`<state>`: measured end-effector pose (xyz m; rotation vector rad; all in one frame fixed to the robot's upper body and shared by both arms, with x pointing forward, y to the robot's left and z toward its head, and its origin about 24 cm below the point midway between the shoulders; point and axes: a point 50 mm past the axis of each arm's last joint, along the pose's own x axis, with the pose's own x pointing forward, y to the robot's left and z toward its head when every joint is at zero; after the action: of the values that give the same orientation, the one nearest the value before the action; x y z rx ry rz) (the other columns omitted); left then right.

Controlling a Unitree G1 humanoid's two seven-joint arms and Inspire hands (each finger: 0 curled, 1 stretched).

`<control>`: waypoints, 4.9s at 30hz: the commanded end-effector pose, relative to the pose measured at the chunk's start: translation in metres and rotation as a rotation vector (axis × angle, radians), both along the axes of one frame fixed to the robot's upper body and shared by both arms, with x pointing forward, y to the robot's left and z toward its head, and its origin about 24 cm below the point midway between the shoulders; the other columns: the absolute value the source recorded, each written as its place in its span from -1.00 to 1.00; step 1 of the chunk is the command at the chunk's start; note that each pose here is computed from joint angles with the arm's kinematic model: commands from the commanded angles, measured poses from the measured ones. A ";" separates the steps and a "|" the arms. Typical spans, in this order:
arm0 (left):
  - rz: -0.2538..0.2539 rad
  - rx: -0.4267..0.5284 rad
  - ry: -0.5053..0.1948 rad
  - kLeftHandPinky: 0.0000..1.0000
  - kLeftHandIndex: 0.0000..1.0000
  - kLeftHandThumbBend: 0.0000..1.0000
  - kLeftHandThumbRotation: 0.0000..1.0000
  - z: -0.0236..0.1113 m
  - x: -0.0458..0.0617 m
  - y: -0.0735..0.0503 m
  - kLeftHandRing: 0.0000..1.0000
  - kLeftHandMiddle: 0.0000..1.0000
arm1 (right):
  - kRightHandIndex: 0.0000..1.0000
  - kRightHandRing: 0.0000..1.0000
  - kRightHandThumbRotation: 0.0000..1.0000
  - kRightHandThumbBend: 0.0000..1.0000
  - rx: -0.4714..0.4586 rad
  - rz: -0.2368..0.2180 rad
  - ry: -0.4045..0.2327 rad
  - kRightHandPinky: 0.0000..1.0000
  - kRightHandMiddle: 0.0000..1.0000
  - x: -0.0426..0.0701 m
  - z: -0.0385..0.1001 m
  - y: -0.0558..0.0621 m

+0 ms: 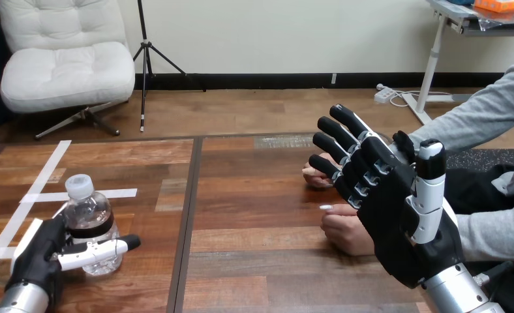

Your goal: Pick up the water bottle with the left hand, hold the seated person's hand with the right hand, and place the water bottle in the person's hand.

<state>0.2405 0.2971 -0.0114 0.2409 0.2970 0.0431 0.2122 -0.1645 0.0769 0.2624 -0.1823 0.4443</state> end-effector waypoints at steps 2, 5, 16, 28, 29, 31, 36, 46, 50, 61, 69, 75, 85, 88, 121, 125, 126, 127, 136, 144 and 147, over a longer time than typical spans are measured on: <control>-0.033 0.029 -0.110 0.54 0.66 0.85 -0.97 0.028 0.021 -0.002 0.58 0.65 | 0.89 0.92 1.00 0.83 0.037 0.004 -0.096 0.85 0.89 0.004 0.020 0.002; -0.039 0.033 -0.127 0.45 0.60 0.81 -0.99 0.029 0.021 -0.002 0.50 0.57 | 0.89 0.92 1.00 0.83 0.034 0.003 -0.096 0.85 0.89 0.004 0.019 0.002; 0.011 0.066 -0.150 0.06 0.24 0.61 -1.00 0.030 0.022 -0.005 0.14 0.20 | 0.88 0.90 1.00 0.83 0.028 0.001 -0.099 0.81 0.88 0.004 0.019 0.002; 0.055 0.086 -0.200 -0.21 -0.07 0.33 -1.00 0.030 0.022 -0.007 -0.10 -0.07 | 0.89 0.90 1.00 0.82 0.029 0.004 -0.096 0.80 0.89 0.004 0.019 0.002; 0.058 0.088 -0.205 -0.22 -0.08 0.31 -1.00 0.029 0.022 -0.007 -0.11 -0.08 | 0.89 0.91 1.00 0.82 0.029 0.004 -0.096 0.80 0.89 0.004 0.019 0.002; 0.066 0.093 -0.211 -0.23 -0.10 0.28 -1.00 0.029 0.021 -0.006 -0.13 -0.09 | 0.89 0.91 1.00 0.82 0.029 0.004 -0.097 0.80 0.89 0.004 0.019 0.002; 0.081 0.099 -0.212 -0.24 -0.12 0.25 -1.00 0.028 0.021 -0.006 -0.14 -0.10 | 0.89 0.91 1.00 0.82 0.028 0.004 -0.097 0.80 0.89 0.004 0.019 0.002; 0.092 0.103 -0.218 -0.25 -0.09 0.20 -1.00 0.026 0.021 -0.005 -0.15 -0.09 | 0.90 0.91 1.00 0.82 0.031 0.004 -0.096 0.80 0.89 0.004 0.019 0.002; 0.086 0.110 -0.230 -0.25 -0.07 0.19 -1.00 0.027 0.021 -0.005 -0.15 -0.08 | 0.91 0.92 1.00 0.81 0.030 0.006 -0.096 0.81 0.90 0.004 0.019 0.002; 0.079 0.111 -0.260 -0.25 -0.07 0.15 -1.00 0.026 0.021 -0.006 -0.16 -0.08 | 0.90 0.92 1.00 0.82 0.018 -0.002 -0.093 0.82 0.90 0.005 0.018 0.001; 0.068 0.118 -0.300 -0.24 -0.08 0.16 -1.00 0.028 0.020 -0.007 -0.16 -0.09 | 0.90 0.92 1.00 0.82 -0.017 0.004 -0.095 0.82 0.90 0.007 0.017 0.000; 0.055 0.139 -0.337 -0.24 -0.08 0.18 -1.00 0.031 0.020 -0.009 -0.16 -0.09 | 0.90 0.93 1.00 0.81 -0.066 0.001 -0.111 0.83 0.90 0.011 0.016 -0.001; 0.026 0.121 -0.406 -0.28 -0.09 0.20 -1.00 0.039 0.020 -0.012 -0.20 -0.11 | 0.78 0.82 1.00 0.88 -0.275 -0.044 -0.168 0.74 0.78 0.022 0.012 -0.011; 0.017 0.120 -0.427 -0.28 -0.10 0.21 -1.00 0.042 0.020 -0.013 -0.20 -0.11 | 0.74 0.75 1.00 0.91 -0.358 -0.077 -0.205 0.63 0.73 0.026 0.012 -0.014; -0.098 0.090 -0.627 -0.34 -0.13 0.29 -1.00 0.087 0.016 -0.029 -0.24 -0.15 | 0.66 0.66 0.52 0.95 -0.779 -0.140 -0.303 0.58 0.67 0.065 0.005 -0.051; -0.118 0.091 -0.642 -0.36 -0.14 0.31 -1.00 0.091 0.014 -0.031 -0.25 -0.16 | 0.66 0.66 0.48 0.93 -0.815 -0.147 -0.305 0.57 0.67 0.069 0.005 -0.055; -0.124 0.094 -0.647 -0.36 -0.15 0.31 -1.00 0.092 0.014 -0.032 -0.26 -0.17 | 0.66 0.66 0.48 0.93 -0.834 -0.150 -0.310 0.56 0.67 0.070 0.006 -0.056; -0.126 0.096 -0.649 -0.36 -0.15 0.32 -1.00 0.093 0.013 -0.033 -0.26 -0.17 | 0.66 0.65 0.47 0.91 -0.846 -0.152 -0.314 0.55 0.66 0.071 0.006 -0.057; -0.152 0.112 -0.675 -0.40 -0.19 0.37 -1.00 0.101 0.010 -0.036 -0.30 -0.21 | 0.66 0.61 0.44 0.79 -0.930 -0.177 -0.321 0.47 0.65 0.078 0.007 -0.065; -0.174 0.100 -0.695 -0.42 -0.19 0.38 -1.00 0.104 0.007 -0.037 -0.31 -0.22 | 0.66 0.59 0.43 0.75 -0.984 -0.192 -0.311 0.44 0.65 0.084 0.008 -0.072; -0.180 0.095 -0.699 -0.42 -0.20 0.37 -1.00 0.106 0.006 -0.037 -0.31 -0.22 | 0.66 0.59 0.40 0.73 -0.998 -0.200 -0.306 0.43 0.64 0.086 0.008 -0.075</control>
<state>0.2419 0.2666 0.0720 0.3429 -0.3131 -0.0179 0.2796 -0.2388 0.0573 -0.7528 -0.1588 0.3619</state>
